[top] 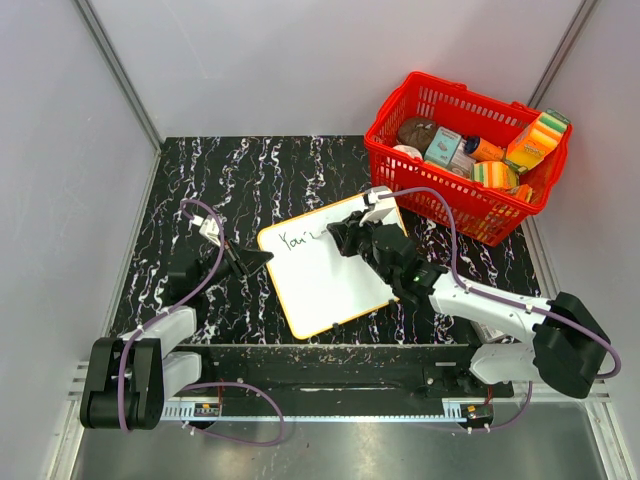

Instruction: Write a sentence on the whiteboard

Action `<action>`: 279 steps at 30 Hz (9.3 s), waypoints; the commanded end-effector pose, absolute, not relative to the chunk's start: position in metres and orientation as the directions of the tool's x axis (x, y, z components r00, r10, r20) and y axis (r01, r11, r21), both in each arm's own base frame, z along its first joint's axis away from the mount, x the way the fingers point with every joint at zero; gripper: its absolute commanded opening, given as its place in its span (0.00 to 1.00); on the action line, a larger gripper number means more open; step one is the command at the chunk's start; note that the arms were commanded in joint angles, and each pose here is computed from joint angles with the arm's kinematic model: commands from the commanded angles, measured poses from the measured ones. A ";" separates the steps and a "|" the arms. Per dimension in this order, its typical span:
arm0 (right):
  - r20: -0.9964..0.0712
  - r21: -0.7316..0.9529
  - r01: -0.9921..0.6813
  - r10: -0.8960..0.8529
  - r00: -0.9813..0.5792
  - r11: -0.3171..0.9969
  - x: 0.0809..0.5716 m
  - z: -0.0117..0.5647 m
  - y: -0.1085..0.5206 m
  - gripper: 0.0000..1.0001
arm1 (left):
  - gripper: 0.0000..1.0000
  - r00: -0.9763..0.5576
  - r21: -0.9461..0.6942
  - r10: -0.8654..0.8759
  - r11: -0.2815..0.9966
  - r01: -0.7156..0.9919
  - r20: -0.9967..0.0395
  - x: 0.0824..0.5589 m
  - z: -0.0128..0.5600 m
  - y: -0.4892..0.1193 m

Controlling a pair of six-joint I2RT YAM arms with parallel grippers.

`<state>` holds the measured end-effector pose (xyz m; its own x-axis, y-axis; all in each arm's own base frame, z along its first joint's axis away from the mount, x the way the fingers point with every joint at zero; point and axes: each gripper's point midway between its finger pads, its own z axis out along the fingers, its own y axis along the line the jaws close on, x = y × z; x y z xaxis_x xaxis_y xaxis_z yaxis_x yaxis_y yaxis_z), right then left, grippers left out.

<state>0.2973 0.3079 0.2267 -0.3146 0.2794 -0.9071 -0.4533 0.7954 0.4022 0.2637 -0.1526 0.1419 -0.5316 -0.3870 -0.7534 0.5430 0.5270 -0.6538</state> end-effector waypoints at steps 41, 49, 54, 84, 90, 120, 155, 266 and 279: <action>-0.920 0.373 -0.377 0.286 -0.268 0.848 0.317 0.235 0.298 0.00 | 0.00 -0.477 -0.585 -0.343 0.539 0.606 -0.810 0.261 0.143 -0.154; -0.918 0.374 -0.365 0.285 -0.275 0.852 0.315 0.229 0.293 0.00 | 0.00 -0.478 -0.586 -0.343 0.539 0.605 -0.809 0.261 0.143 -0.154; -0.916 0.380 -0.360 0.293 -0.275 0.852 0.312 0.229 0.289 0.00 | 0.00 -0.477 -0.585 -0.342 0.539 0.606 -0.810 0.261 0.143 -0.154; -0.907 0.417 -0.428 0.340 -0.248 0.802 0.307 0.254 0.298 0.00 | 0.00 -0.479 -0.587 -0.343 0.540 0.604 -0.808 0.261 0.142 -0.154; -0.907 0.418 -0.430 0.339 -0.250 0.800 0.308 0.253 0.300 0.00 | 0.00 -0.477 -0.586 -0.343 0.540 0.604 -0.809 0.261 0.143 -0.154; -0.914 0.396 -0.314 0.337 -0.227 0.863 0.327 0.248 0.281 0.00 | 0.00 -0.478 -0.586 -0.343 0.538 0.606 -0.809 0.261 0.143 -0.154; -0.896 0.407 -0.369 0.288 -0.338 0.835 0.303 0.215 0.284 0.00 | 0.00 -0.476 -0.584 -0.341 0.539 0.607 -0.810 0.261 0.143 -0.154; -0.909 0.409 -0.379 0.331 -0.254 0.830 0.327 0.250 0.259 0.00 | 0.00 -0.473 -0.581 -0.341 0.538 0.611 -0.813 0.260 0.144 -0.154; -0.909 0.400 -0.369 0.310 -0.279 0.839 0.319 0.238 0.251 0.00 | 0.00 -0.476 -0.583 -0.341 0.541 0.606 -0.811 0.260 0.143 -0.154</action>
